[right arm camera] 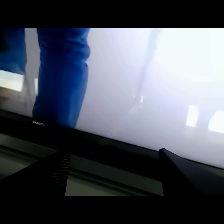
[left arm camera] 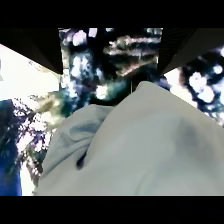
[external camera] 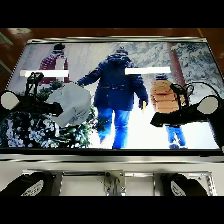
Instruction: Fold the shirts.
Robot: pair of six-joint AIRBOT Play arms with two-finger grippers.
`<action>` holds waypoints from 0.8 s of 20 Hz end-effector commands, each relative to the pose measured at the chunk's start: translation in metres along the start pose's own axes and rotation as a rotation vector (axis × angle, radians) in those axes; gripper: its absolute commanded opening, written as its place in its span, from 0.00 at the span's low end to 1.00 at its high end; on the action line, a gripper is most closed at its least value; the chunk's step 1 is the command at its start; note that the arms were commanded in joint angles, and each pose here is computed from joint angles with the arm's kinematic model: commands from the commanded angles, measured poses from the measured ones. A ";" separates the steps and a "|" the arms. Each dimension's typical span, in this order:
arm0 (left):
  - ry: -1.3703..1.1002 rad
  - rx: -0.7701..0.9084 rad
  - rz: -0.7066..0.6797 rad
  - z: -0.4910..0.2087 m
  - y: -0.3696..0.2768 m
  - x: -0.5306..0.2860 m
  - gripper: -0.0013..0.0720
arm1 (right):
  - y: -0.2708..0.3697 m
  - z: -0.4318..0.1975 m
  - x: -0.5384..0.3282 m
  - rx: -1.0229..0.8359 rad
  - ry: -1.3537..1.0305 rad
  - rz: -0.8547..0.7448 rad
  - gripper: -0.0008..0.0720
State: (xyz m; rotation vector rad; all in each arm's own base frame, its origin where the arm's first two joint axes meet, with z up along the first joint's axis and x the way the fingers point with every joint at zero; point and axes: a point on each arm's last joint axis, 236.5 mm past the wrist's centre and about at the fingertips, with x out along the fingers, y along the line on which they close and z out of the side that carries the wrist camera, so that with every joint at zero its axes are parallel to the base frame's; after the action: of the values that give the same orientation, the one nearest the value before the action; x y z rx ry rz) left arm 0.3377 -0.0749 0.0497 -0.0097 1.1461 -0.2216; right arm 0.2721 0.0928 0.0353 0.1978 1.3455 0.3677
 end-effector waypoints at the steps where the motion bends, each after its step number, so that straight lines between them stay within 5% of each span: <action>1: -0.081 -0.068 0.103 0.022 0.027 0.007 0.97 | 0.005 0.006 0.000 0.005 -0.027 0.022 0.93; 12: -0.012 -0.117 0.158 0.022 0.052 0.067 0.98 | 0.002 0.029 -0.002 0.007 -0.124 0.007 0.93; 16: 0.019 -0.343 0.120 0.018 0.081 0.094 1.00 | 0.001 0.032 -0.002 0.008 -0.136 0.005 0.93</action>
State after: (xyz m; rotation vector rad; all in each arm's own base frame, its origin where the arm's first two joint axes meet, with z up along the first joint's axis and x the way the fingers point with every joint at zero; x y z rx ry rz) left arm 0.3935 -0.0260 -0.0200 -0.1017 1.1794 0.0331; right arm 0.2989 0.0959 0.0435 0.2274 1.2289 0.3524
